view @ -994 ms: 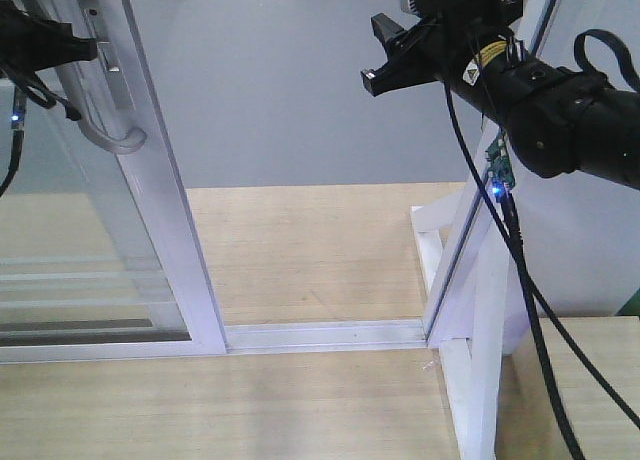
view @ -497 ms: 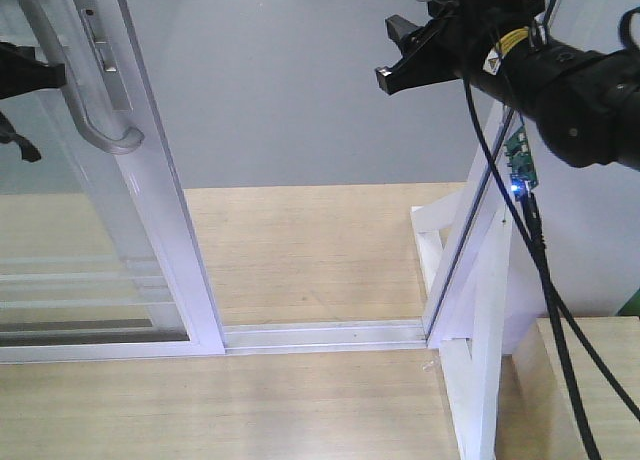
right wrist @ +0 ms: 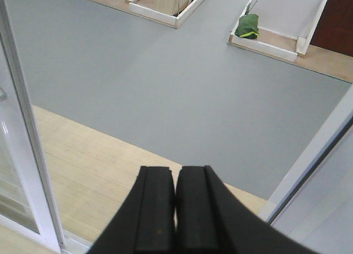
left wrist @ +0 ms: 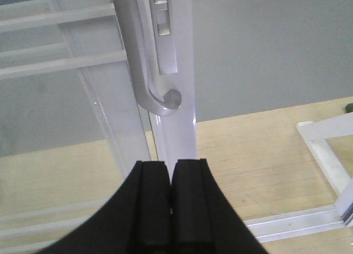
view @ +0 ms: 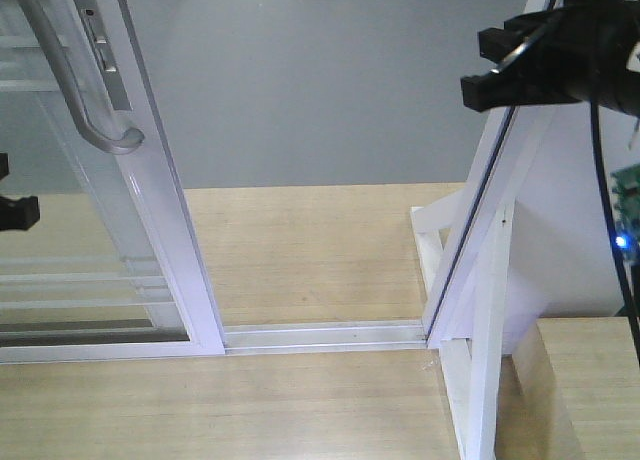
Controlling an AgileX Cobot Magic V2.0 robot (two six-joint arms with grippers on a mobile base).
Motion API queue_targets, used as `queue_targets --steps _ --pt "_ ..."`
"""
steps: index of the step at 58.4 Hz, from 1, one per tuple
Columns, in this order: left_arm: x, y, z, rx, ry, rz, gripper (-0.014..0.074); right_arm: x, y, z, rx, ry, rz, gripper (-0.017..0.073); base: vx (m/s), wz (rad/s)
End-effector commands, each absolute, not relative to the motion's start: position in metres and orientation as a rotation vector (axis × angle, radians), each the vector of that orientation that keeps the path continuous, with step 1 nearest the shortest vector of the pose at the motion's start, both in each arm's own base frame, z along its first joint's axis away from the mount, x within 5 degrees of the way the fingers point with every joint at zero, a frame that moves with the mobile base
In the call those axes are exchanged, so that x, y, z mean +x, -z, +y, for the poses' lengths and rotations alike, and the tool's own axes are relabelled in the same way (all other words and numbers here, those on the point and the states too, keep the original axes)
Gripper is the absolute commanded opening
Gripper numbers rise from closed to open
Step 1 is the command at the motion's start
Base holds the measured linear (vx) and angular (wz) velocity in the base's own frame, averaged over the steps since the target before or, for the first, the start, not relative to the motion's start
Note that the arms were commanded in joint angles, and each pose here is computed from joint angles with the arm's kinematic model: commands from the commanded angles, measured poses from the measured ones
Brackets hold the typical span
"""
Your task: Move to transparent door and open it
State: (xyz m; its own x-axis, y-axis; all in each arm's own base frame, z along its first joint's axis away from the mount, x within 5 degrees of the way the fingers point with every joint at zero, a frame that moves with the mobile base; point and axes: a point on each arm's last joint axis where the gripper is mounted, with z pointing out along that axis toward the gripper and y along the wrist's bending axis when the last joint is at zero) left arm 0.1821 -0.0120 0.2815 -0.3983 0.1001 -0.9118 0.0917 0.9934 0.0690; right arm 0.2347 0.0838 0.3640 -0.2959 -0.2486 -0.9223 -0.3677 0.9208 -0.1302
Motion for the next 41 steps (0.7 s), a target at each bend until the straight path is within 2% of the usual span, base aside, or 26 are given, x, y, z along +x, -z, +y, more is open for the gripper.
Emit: queue_targets --steps 1,4,24,33,41 --pt "0.165 -0.296 -0.014 0.066 0.068 1.85 -0.001 0.207 -0.378 0.074 -0.413 -0.148 1.724 0.0029 0.0 0.0" --pt "0.153 -0.295 -0.013 0.029 0.104 1.84 -0.0009 0.19 -0.371 0.068 -0.406 -0.154 1.702 -0.0015 0.0 0.0" --pt "0.091 -0.28 -0.011 0.08 0.103 1.865 -0.0008 0.099 -0.304 0.035 -0.36 -0.184 1.639 -0.0006 0.0 0.0" --pt "0.073 -0.285 -0.011 0.056 0.15 1.778 -0.0008 0.083 -0.28 0.029 -0.354 -0.188 1.6 -0.0006 0.0 0.0" --pt "0.07 -0.288 -0.011 0.052 0.155 1.746 -0.0007 0.081 -0.279 0.029 -0.351 -0.19 1.546 -0.0006 0.0 0.0"
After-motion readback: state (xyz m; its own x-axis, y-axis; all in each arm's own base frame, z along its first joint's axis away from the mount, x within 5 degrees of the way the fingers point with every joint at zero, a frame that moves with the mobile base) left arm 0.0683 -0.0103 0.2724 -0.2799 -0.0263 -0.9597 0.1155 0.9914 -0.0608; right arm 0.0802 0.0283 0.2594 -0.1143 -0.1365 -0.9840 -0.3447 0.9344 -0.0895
